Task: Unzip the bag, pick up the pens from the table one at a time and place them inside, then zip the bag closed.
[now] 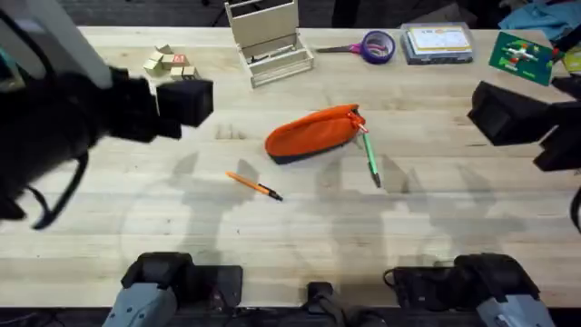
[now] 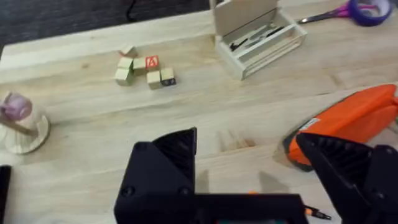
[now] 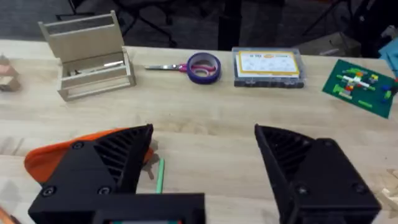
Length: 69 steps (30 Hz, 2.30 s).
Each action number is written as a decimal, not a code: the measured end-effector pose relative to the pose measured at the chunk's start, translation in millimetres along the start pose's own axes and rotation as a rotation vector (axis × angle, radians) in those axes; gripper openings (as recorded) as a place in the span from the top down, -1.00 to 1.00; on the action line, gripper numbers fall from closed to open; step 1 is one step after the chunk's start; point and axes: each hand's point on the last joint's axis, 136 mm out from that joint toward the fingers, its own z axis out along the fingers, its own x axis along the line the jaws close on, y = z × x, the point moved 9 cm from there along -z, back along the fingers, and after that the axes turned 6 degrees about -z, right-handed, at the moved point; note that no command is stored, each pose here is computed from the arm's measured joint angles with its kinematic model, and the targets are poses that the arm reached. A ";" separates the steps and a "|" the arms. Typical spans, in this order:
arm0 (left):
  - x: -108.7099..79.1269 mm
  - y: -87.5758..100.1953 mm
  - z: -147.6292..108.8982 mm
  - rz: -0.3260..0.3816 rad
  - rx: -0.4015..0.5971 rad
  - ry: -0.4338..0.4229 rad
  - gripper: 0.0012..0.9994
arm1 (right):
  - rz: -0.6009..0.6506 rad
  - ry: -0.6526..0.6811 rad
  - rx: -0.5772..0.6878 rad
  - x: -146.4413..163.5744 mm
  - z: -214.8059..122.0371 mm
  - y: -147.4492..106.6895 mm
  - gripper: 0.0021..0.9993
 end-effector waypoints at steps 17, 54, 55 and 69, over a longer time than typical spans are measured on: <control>-18.2 19.0 -3.4 0.188 0.112 -0.247 -0.99 | 0.004 0.024 -0.018 1.7 -5.3 6.6 -1.00; -25.3 -11.4 64.1 0.648 0.350 -0.589 -0.99 | 0.004 0.024 -0.018 1.7 -5.4 6.7 -1.00; -25.3 -11.9 66.0 0.645 0.357 -0.593 -0.99 | 0.004 0.025 -0.018 1.8 -5.4 6.7 -1.00; -29.1 -16.4 93.9 0.586 0.386 -0.692 -0.99 | 0.004 0.025 -0.018 1.8 -5.3 6.7 -1.00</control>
